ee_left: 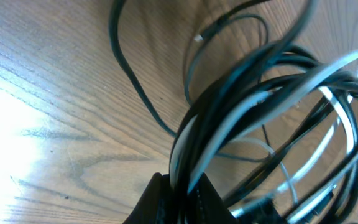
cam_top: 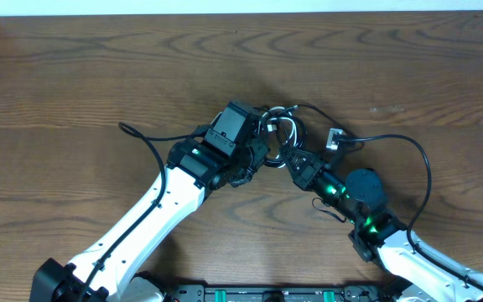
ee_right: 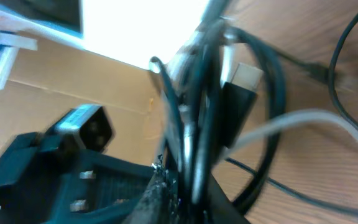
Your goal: Untangle cables
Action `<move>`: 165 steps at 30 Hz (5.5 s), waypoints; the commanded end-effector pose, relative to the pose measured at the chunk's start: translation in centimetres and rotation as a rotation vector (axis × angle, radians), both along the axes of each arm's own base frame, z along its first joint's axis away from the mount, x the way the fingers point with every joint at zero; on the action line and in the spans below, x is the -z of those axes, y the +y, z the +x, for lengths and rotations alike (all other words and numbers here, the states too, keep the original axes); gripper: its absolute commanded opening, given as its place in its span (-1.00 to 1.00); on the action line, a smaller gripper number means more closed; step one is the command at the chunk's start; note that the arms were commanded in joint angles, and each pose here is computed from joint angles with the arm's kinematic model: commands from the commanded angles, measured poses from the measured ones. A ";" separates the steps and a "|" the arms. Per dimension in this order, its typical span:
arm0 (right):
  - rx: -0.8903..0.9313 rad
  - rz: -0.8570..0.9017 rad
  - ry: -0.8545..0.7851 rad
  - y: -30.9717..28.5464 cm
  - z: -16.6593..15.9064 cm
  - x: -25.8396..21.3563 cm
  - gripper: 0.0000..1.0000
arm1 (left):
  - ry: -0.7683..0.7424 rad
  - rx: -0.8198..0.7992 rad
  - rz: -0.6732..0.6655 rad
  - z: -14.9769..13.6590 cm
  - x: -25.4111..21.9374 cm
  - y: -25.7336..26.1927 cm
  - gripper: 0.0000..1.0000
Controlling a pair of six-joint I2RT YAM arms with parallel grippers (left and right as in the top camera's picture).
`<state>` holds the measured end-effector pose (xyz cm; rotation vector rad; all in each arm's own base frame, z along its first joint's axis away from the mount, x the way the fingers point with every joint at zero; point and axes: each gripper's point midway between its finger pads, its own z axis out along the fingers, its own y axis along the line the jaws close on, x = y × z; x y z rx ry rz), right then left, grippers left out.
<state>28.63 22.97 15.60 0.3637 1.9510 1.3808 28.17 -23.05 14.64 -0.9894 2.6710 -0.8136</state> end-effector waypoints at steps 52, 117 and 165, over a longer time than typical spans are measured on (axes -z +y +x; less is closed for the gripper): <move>-0.020 -0.088 0.016 -4.3 -0.8 -0.7 -0.16 | -0.331 0.432 0.069 4.1 -2.5 3.0 -0.85; -0.036 -0.334 0.156 -5.1 -2.0 6.4 0.12 | 0.113 -0.457 0.024 9.2 8.6 6.2 -0.85; -0.013 -0.359 0.181 -5.6 -2.0 7.1 0.26 | 0.156 0.190 0.410 -1.0 7.2 12.9 0.55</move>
